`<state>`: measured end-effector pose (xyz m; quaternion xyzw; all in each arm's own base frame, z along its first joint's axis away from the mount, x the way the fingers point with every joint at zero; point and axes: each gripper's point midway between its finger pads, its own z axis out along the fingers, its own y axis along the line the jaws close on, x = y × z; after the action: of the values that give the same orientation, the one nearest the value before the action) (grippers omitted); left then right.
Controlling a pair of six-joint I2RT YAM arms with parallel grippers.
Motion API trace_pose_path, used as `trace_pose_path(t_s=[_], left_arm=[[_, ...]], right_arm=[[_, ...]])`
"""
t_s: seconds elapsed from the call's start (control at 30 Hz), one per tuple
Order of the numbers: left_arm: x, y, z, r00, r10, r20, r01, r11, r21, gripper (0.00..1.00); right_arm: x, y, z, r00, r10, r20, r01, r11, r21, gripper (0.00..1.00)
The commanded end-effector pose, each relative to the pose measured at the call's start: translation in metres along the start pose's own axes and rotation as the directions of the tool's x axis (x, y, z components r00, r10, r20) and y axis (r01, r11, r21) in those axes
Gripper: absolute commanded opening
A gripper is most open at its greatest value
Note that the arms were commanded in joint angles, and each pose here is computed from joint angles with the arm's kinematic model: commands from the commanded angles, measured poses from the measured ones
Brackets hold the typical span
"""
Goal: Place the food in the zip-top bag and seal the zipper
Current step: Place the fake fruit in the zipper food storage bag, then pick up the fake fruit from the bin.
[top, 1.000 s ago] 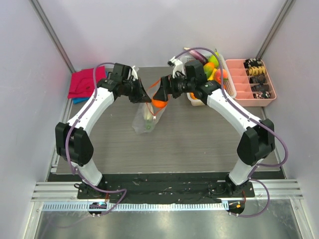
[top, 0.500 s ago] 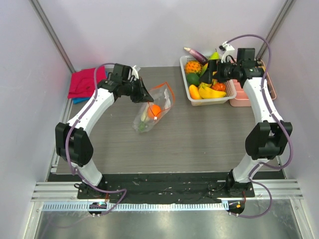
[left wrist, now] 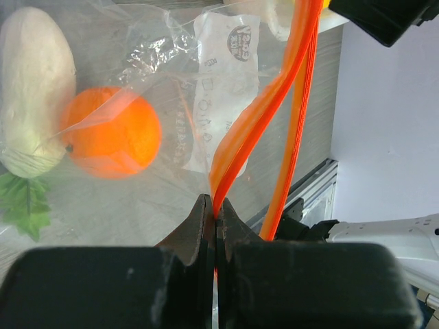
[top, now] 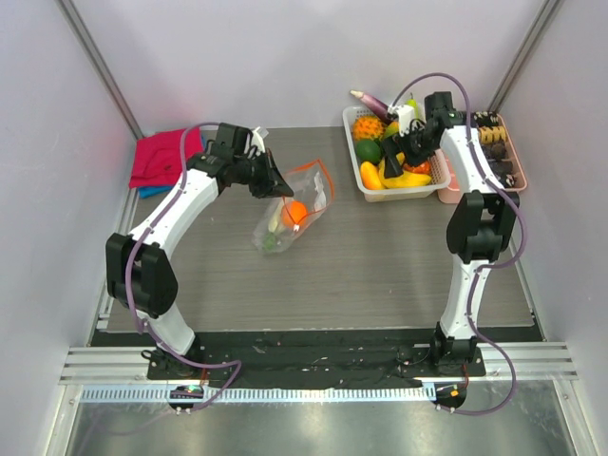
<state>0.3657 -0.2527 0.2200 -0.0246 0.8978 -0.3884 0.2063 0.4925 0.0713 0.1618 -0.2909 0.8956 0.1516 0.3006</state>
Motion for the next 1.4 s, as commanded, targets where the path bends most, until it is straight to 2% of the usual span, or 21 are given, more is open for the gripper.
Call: trace_pose_path(t_s=[0.0, 0.27, 0.47, 0.57, 0.6, 0.73, 0.97, 1.13, 1.17, 1.27, 1.3, 1.37], left_arm=[[-0.003, -0.008, -0.002, 1.000, 0.027, 0.011, -0.027, 0.999, 0.040, 0.00], [-0.001, -0.006, -0.001, 1.000, 0.020, -0.001, -0.020, 0.999, 0.039, 0.00], [0.000, -0.006, 0.000, 1.000, 0.026, -0.004, -0.026, 0.999, 0.040, 0.00], [0.000, -0.006, 0.000, 1.000, 0.025, -0.006, -0.025, 0.999, 0.042, 0.00], [0.000, -0.006, 0.000, 1.000, 0.024, -0.006, -0.023, 0.999, 0.041, 0.00], [0.000, -0.007, 0.000, 1.000, 0.025, -0.006, -0.025, 0.999, 0.041, 0.00], [0.001, -0.008, -0.003, 1.000, 0.028, -0.007, -0.027, 0.998, 0.048, 0.00], [0.003, -0.009, -0.003, 1.000, 0.026, -0.013, -0.026, 0.998, 0.053, 0.00], [0.004, -0.009, -0.003, 1.000, 0.026, -0.017, -0.025, 0.998, 0.053, 0.00], [0.003, -0.012, -0.005, 0.999, 0.030, -0.014, -0.029, 0.998, 0.063, 0.00], [0.004, -0.014, -0.006, 0.999, 0.028, -0.018, -0.027, 0.997, 0.071, 0.00], [0.005, -0.016, -0.006, 0.999, 0.026, -0.020, -0.024, 0.996, 0.086, 0.00]], right_arm=[[-0.001, 0.001, -0.010, 0.981, -0.183, -0.064, 0.185, 0.982, 0.027, 1.00], [0.003, -0.001, 0.023, 0.953, -0.275, -0.130, 0.282, 0.958, 0.042, 1.00], [0.013, -0.003, 0.037, 0.943, -0.289, -0.167, 0.297, 0.955, 0.024, 0.93], [0.014, -0.004, 0.037, 0.944, -0.285, -0.169, 0.293, 0.956, 0.027, 0.82], [0.014, -0.004, 0.037, 0.944, -0.285, -0.169, 0.293, 0.956, 0.027, 0.72], [0.004, -0.007, 0.027, 0.950, -0.280, -0.141, 0.290, 0.956, 0.053, 0.51], [-0.034, -0.004, -0.015, 0.971, -0.239, 0.001, 0.238, 0.967, 0.091, 0.20], [-0.054, 0.007, -0.041, 0.983, -0.153, 0.105, 0.147, 0.987, 0.069, 0.06], [-0.060, 0.010, -0.046, 0.984, -0.118, 0.131, 0.111, 0.992, 0.059, 0.01], [-0.078, 0.017, -0.075, 0.971, -0.050, 0.235, 0.048, 0.999, 0.013, 0.01], [-0.084, 0.019, -0.089, 0.957, 0.030, 0.290, -0.016, 0.999, -0.050, 0.01], [-0.105, 0.027, -0.116, 0.913, 0.090, 0.398, -0.048, 0.992, -0.113, 0.01]])
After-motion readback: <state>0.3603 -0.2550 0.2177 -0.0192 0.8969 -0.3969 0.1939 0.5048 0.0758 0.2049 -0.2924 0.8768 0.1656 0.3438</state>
